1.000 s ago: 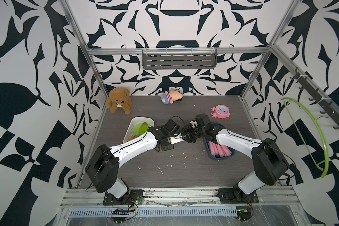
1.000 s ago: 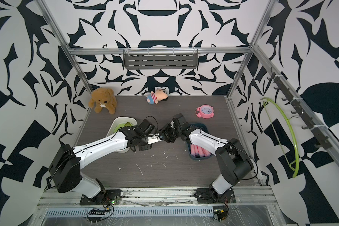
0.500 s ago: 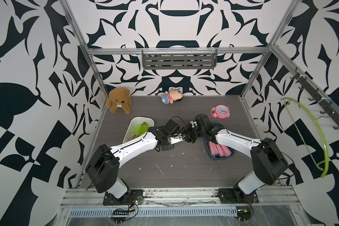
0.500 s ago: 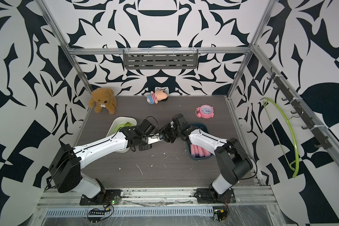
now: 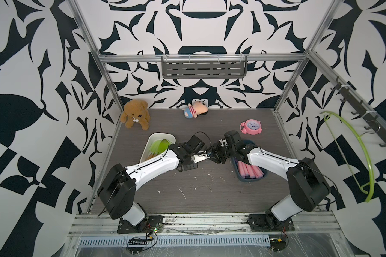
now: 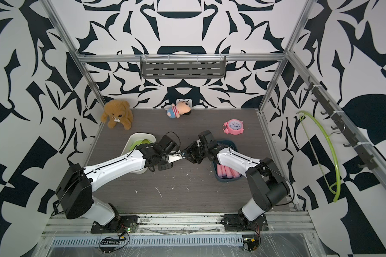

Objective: Sort the small shovels by color and place them into the storage box
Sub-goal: Place the shovel at the center of the board.

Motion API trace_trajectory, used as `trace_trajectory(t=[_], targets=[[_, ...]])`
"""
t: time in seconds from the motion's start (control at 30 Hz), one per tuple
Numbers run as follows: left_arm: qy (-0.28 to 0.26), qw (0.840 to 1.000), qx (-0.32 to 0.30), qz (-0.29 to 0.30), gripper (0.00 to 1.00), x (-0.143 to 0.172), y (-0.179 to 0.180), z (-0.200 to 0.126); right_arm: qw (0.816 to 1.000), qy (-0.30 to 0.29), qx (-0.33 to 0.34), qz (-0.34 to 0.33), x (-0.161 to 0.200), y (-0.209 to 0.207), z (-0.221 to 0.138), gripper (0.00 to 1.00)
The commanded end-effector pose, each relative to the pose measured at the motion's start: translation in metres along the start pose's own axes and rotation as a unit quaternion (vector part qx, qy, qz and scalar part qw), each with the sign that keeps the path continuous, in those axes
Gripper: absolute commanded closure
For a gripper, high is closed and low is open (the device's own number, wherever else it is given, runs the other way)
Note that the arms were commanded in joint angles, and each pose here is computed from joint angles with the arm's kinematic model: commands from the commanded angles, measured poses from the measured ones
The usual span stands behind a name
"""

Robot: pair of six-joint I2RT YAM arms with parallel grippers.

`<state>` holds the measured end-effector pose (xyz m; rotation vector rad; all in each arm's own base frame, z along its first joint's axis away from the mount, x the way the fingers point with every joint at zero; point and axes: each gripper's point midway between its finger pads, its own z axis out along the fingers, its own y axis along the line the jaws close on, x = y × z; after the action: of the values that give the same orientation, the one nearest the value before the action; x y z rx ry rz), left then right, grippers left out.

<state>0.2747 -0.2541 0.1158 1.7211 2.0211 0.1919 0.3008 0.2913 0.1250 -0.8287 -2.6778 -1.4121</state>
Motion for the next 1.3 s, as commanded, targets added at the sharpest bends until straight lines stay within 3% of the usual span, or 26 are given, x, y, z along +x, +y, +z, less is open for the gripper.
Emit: trace_trajectory(t=[0.0, 0.63, 1.27], targets=[[-0.018, 0.999, -0.021, -0.019, 1.00, -0.010, 0.013, -0.001, 0.999, 0.017, -0.017, -0.024, 0.015, 0.013, -0.011, 0.58], [-0.027, 0.999, 0.005, -0.021, 1.00, -0.012, 0.003, -0.004, 0.998, 0.001, -0.055, -0.028, 0.013, 0.037, -0.013, 0.58], [-0.053, 0.998, 0.011, -0.038, 1.00, -0.024, 0.006, -0.013, 0.995, 0.050, -0.083, -0.014, 0.033, 0.046, 0.015, 0.58]])
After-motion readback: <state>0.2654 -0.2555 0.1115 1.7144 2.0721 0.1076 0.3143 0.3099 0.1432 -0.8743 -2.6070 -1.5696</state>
